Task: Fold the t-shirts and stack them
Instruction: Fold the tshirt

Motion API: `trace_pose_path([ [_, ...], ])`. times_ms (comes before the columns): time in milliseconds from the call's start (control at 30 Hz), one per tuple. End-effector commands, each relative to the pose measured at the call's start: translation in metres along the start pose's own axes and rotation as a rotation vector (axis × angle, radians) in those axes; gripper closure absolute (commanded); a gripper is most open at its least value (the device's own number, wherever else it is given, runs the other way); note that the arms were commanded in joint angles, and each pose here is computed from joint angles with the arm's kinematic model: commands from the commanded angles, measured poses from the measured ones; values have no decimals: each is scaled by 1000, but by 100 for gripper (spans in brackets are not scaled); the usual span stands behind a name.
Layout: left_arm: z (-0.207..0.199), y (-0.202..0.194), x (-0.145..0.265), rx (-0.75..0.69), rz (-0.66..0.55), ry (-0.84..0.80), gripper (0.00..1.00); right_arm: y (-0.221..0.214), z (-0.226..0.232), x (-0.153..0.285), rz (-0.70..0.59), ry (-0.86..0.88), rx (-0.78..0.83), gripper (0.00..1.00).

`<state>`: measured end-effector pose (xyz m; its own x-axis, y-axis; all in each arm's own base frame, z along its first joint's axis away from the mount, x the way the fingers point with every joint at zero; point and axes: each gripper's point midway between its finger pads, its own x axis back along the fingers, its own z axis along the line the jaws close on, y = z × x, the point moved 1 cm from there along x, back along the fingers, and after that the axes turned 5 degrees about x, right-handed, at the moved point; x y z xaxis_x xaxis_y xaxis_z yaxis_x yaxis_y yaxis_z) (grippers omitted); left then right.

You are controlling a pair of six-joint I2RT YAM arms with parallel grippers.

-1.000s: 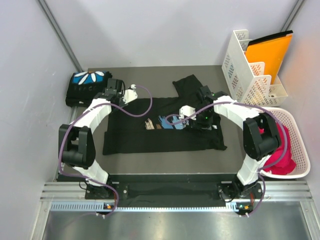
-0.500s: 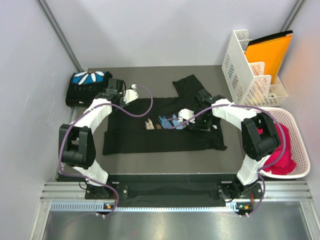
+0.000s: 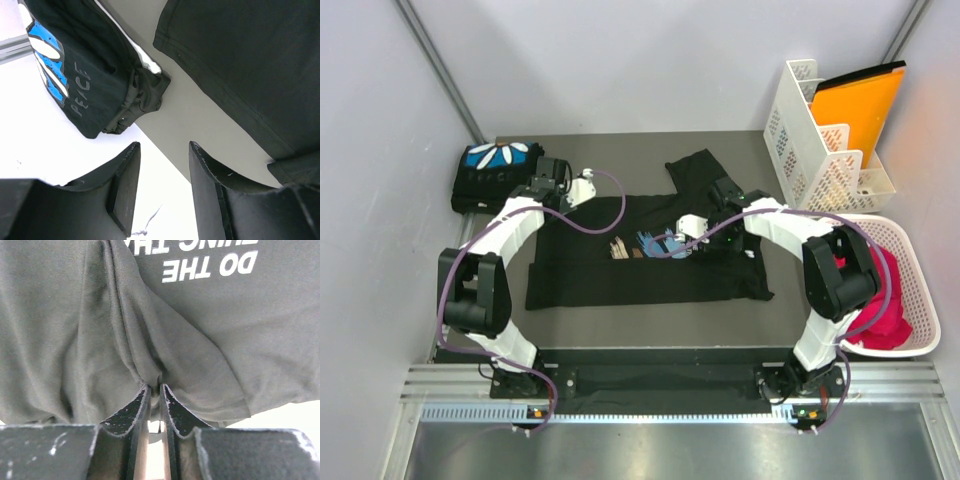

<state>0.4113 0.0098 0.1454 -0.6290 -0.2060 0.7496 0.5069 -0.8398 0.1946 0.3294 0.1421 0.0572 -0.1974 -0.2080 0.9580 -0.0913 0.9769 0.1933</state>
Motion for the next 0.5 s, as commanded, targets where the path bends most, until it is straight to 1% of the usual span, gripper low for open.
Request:
trace_pose_path([
  [0,10,9,4,28,-34,42,52,11,-12,17,-11,-79,68,88],
  [467,7,8,3,20,-23,40,52,34,-46,30,8,-146,192,91],
])
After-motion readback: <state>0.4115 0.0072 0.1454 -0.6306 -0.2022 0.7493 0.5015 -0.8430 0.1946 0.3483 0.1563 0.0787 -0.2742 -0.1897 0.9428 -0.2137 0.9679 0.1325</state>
